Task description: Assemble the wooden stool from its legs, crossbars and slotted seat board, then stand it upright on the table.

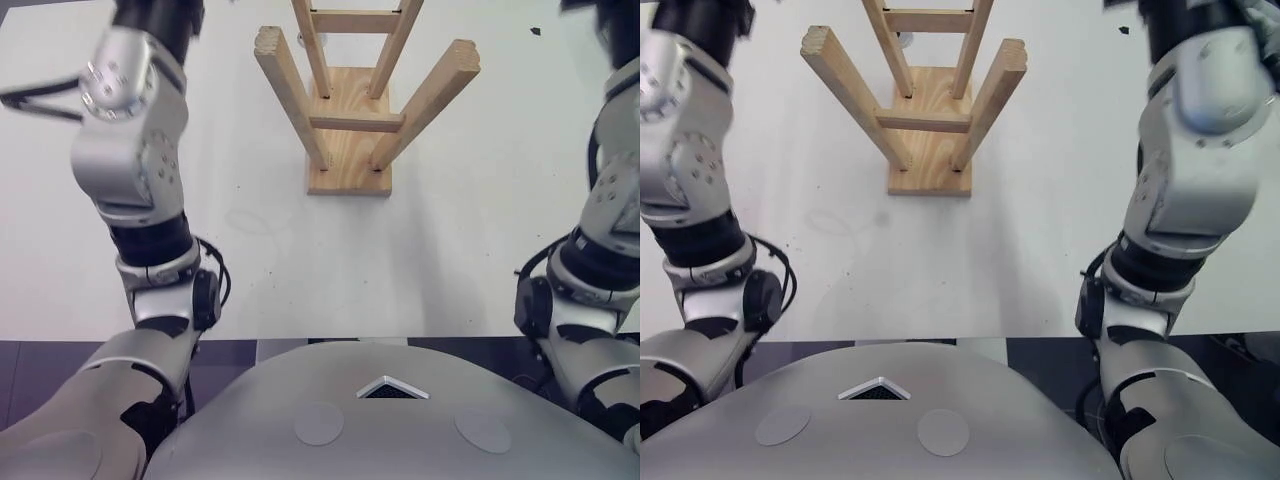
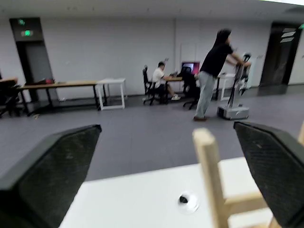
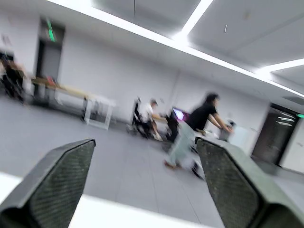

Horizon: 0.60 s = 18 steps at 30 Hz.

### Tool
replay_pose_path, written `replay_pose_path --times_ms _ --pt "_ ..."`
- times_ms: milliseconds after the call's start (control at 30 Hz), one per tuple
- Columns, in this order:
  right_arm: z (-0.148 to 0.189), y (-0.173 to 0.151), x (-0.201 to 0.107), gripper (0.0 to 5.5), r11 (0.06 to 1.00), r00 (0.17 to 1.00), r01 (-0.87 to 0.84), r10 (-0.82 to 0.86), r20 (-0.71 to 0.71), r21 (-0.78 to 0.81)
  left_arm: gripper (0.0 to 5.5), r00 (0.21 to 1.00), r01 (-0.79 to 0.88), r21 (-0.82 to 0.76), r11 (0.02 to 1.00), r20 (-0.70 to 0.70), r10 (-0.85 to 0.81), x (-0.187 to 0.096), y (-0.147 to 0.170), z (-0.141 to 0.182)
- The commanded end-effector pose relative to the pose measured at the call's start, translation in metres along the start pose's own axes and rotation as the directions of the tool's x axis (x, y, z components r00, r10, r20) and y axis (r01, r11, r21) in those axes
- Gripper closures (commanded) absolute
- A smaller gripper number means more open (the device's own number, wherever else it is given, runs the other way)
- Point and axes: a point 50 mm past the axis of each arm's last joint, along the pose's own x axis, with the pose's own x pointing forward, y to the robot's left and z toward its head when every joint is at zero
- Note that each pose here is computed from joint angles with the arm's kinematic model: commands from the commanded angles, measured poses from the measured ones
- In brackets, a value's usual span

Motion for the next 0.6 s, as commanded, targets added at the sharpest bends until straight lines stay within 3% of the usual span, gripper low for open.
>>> replay_pose_path --times_ms 33,133,233,367,467,600 --pt "0.038 0.009 0.002 1.56 0.978 0.981 -0.096 0.062 0.181 0.183 0.33 0.989 0.144 -0.146 0.979 0.044 -0.139 0.002 -0.029 0.021" --pt "0.034 0.02 -0.002 1.56 0.948 0.982 -0.153 0.114 0.151 0.279 0.33 0.987 0.161 -0.165 0.973 0.016 -0.161 -0.002 -0.035 0.02" --pt "-0.012 0.047 -0.014 1.56 0.895 0.971 -0.172 0.225 -0.084 0.412 0.33 0.985 0.093 -0.192 0.977 -0.128 -0.118 -0.011 -0.028 -0.02" --pt "-0.064 0.07 -0.028 1.56 0.894 0.871 -0.118 0.302 -0.388 0.431 0.33 0.934 0.063 -0.155 0.986 -0.338 -0.113 -0.025 -0.029 -0.078" --pt "-0.057 0.068 -0.023 1.56 0.902 0.892 -0.113 0.277 -0.358 0.416 0.33 0.924 0.137 -0.117 0.984 -0.343 -0.17 -0.025 -0.038 -0.082" --pt "-0.019 0.05 -0.008 1.56 0.904 0.979 -0.096 0.16 -0.123 0.417 0.33 0.961 0.102 -0.106 0.989 -0.247 -0.125 -0.016 -0.03 -0.067"
